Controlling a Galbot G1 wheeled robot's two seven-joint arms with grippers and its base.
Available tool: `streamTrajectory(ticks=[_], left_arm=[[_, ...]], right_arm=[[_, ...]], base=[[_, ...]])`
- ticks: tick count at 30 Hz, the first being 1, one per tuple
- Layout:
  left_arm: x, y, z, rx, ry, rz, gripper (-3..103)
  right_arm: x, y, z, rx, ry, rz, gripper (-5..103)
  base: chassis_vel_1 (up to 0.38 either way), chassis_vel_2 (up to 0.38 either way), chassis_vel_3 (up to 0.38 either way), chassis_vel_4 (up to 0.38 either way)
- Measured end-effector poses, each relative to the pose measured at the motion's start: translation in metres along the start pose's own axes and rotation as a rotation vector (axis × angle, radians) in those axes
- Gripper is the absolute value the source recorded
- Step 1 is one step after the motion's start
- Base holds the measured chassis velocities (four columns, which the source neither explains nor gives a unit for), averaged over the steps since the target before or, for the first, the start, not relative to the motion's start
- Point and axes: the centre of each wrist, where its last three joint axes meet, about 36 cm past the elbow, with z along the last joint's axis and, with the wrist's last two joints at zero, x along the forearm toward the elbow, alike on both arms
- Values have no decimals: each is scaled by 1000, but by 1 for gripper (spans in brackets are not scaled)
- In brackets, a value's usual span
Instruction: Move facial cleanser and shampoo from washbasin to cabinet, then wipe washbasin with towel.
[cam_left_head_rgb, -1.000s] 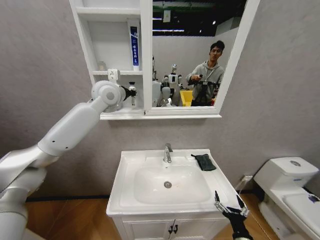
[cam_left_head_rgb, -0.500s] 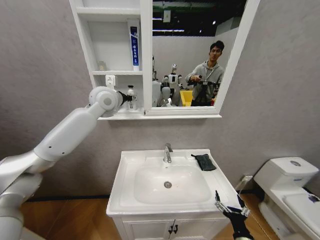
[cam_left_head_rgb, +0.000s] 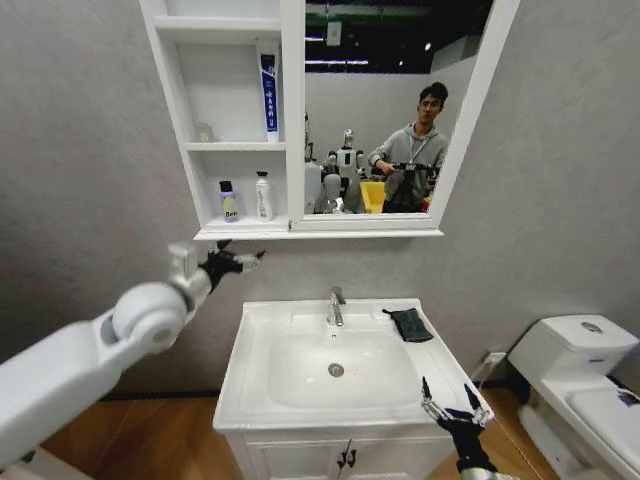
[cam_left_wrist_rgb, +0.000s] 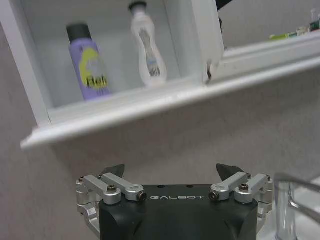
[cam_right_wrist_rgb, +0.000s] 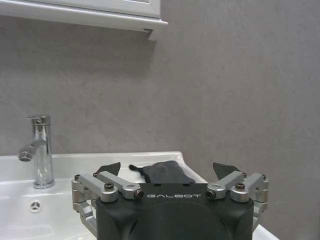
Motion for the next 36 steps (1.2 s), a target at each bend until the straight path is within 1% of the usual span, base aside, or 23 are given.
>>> streamTrajectory(ticks=[2,3,5,6,7,9,10,12,13,14,15,16,17,18,19,20,21,26,28,32,34,35,36], left_arm=[[7,-9,31,10,15,-15,100],[7,-9,31,10,15,-15,100],[33,-11,68,21,31,-98,100],[49,-15,83,44,47,-136,100],[49,-15,83,44,47,-136,100],[84,-26,106,96,69,-234,100],[84,-26,106,96,69,-234,100],[113,-37,124,91,74,-326,100],[113,-37,124,91,74,-326,100],[131,-47,128,90,82,-370,100],[143,-55,131,94,91,-393,100],[143,-55,131,94,91,-393,100],[157,-64,133,82,91,-407,100],[166,-70,135,52,77,-407,100],[166,-70,135,52,77,-407,100],[173,-76,137,29,71,-407,100],[177,-80,138,23,72,-407,100],[178,-82,138,21,70,-407,100],[177,-82,138,23,66,-406,100],[176,-83,138,26,64,-404,100],[176,-82,137,28,63,-403,100],[176,-82,137,28,63,-403,100],[175,-82,137,30,62,-402,100]], right_arm=[[11,-5,-2,18,5,36,100],[11,-5,-2,18,5,36,100],[13,-11,-3,31,8,51,100],[13,-15,-3,43,2,53,100],[13,-15,-3,43,2,53,100],[12,-24,-4,68,-3,52,100],[12,-24,-4,68,-3,52,100],[9,-32,-5,61,4,46,100],[9,-32,-5,61,4,46,100],[6,-36,-8,38,13,35,100],[3,-39,-11,15,20,20,100],[3,-39,-11,15,20,20,100],[-1,-41,-16,-12,23,-12,100],[-5,-44,-20,-23,22,-40,100],[-5,-44,-20,-23,22,-40,100],[-11,-46,-23,-24,12,-56,100],[-17,-48,-25,-20,5,-59,100],[-29,-52,-30,-12,15,-71,100],[-37,-56,-37,0,27,-116,100],[-55,-64,-48,28,32,-161,100],[-84,-75,-60,46,56,-173,100],[-84,-75,-60,46,56,-173,100],[-115,-85,-66,39,84,-165,100]], base=[[0,0,0,0],[0,0,0,0],[0,0,0,0],[0,0,0,0],[0,0,0,0],[0,0,0,0],[0,0,0,0],[0,0,0,0],[0,0,0,0],[0,0,0,0],[0,0,0,0],[0,0,0,0],[0,0,0,0],[0,0,0,0],[0,0,0,0],[0,0,0,0],[0,0,0,0],[0,0,0,0],[0,0,0,0],[0,0,0,0],[0,0,0,0],[0,0,0,0],[0,0,0,0]])
